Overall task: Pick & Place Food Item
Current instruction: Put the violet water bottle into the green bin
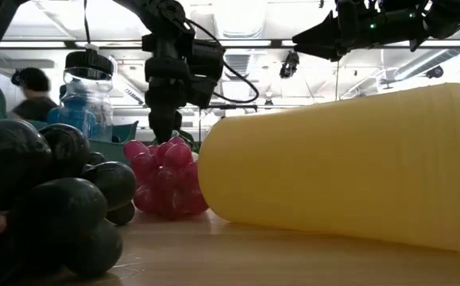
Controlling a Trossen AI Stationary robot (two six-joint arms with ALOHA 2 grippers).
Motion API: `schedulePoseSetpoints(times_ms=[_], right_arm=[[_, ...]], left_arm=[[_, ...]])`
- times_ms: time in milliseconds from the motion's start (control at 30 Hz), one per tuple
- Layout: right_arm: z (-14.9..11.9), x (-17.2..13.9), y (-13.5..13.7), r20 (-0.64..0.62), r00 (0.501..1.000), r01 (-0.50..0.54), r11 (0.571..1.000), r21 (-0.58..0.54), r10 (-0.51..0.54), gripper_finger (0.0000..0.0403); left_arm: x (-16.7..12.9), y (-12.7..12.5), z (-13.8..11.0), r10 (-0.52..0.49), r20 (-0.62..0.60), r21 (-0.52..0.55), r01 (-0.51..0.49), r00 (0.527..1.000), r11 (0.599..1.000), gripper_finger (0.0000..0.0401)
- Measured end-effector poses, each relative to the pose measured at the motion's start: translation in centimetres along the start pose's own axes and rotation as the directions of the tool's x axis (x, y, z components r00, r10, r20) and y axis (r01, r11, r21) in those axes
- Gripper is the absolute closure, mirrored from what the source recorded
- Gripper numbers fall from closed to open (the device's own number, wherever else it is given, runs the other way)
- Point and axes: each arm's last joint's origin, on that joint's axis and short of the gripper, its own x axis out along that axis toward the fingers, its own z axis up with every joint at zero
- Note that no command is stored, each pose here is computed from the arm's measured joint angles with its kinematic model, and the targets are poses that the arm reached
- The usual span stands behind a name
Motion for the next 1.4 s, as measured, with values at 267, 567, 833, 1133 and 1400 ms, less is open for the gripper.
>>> schedulePoseSetpoints(times_ms=[267,567,833,1133,1400], right_arm=[[0.0,0.0,0.0,0.0,1.0,0.0,1.0,0.0,0.0,0.0097],[0.0,0.0,0.0,0.0,1.0,0.0,1.0,0.0,0.0,0.0097],[0.0,0.0,0.0,0.0,1.0,0.0,1.0,0.0,0.0,0.0097],[0.0,0.0,0.0,0.0,1.0,0.0,1.0,0.0,0.0,0.0097],[0.0,0.0,0.0,0.0,1.0,0.0,1.0,0.0,0.0,0.0097]], left_arm=[[0.7,-2.2,0.0,-0.001,-0.023,0.038,0.002,1.0,0.999,0.0231],[1.3,-4.1,-0.2,0.0,-0.042,0.087,0.004,0.999,0.996,0.023],[1.8,-5.6,-0.4,0.001,-0.056,0.132,0.006,0.998,0.991,0.023],[1.4,-7.2,-0.7,0.006,-0.091,0.144,0.007,0.996,0.99,0.023],[-2.6,-8.2,-1.0,0.105,0.008,0.176,-0.105,0.994,0.979,0.023]])
